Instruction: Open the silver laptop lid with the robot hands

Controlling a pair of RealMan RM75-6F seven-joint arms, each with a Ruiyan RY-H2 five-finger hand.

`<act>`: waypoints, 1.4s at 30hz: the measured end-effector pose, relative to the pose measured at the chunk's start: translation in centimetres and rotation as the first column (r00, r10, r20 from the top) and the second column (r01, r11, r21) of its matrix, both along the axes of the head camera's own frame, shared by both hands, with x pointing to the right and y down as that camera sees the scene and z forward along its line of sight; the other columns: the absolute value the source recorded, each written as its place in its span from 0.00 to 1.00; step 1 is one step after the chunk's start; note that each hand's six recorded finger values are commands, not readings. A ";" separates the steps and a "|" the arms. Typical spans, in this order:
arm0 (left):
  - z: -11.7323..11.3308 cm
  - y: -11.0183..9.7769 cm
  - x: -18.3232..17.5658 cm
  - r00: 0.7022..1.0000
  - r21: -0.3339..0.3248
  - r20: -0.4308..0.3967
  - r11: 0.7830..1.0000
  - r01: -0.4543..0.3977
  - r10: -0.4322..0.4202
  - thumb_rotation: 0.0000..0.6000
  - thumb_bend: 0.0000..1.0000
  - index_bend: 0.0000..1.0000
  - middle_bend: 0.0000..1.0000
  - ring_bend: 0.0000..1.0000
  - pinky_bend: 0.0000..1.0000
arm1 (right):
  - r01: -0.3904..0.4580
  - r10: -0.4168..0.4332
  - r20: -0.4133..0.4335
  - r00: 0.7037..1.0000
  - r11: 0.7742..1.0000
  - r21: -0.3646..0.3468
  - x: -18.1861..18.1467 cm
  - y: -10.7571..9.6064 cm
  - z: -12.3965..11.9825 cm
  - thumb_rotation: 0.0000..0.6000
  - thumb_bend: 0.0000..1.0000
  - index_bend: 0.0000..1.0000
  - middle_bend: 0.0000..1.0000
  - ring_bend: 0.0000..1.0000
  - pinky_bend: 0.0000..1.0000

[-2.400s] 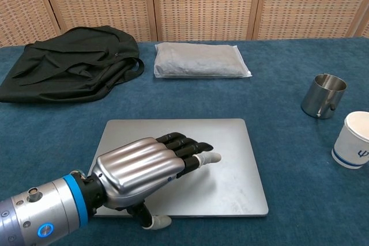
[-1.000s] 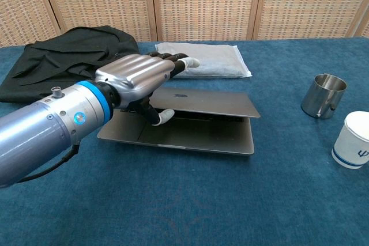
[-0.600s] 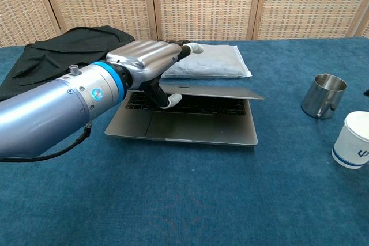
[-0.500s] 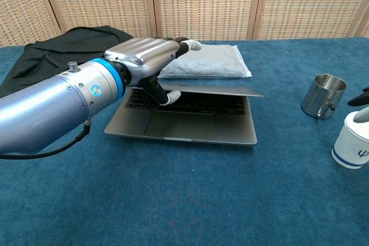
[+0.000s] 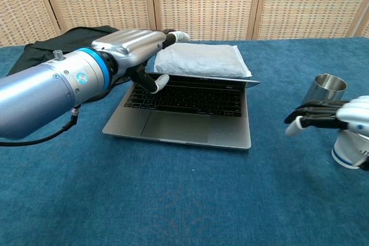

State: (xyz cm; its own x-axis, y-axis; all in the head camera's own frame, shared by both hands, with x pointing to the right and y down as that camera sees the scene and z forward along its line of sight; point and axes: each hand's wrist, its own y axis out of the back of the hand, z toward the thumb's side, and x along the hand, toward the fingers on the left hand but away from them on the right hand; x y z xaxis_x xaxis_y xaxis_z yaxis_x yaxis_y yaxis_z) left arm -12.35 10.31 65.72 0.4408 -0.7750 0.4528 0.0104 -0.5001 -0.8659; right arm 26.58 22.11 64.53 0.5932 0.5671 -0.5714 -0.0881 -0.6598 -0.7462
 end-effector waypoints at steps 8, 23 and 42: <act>-0.1 -0.7 -1.1 1.000 0.004 -0.007 1.000 0.008 -0.008 1.00 0.54 0.00 0.00 0.00 0.00 | 0.039 -0.040 -0.053 0.998 0.999 -0.024 -3.4 -0.6 2.6 1.00 1.00 0.16 0.10 0.04 0.14; -0.1 -1.6 -2.4 0.999 -0.015 -0.028 0.999 0.028 -0.028 1.00 0.54 0.00 0.00 0.00 0.00 | 0.080 -0.081 -0.096 0.992 0.997 -0.012 -8.3 -1.8 4.3 1.00 1.00 0.12 0.08 0.04 0.14; 0.0 -2.6 -3.3 0.999 -0.013 -0.032 0.999 0.032 -0.032 1.00 0.54 0.00 0.00 0.00 0.00 | 0.137 -0.147 -0.159 0.976 0.988 -0.074 -10.7 -1.0 6.4 1.00 1.00 0.12 0.08 0.04 0.14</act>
State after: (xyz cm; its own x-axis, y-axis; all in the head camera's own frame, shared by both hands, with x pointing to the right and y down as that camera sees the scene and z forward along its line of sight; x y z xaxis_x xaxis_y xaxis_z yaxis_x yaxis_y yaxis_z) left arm -15.66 7.70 65.77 0.4305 -0.7831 0.4487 -0.0339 -0.5108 -0.8590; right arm 15.93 21.12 70.96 0.5610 0.4439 -0.6988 -0.3015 -0.6766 -0.6718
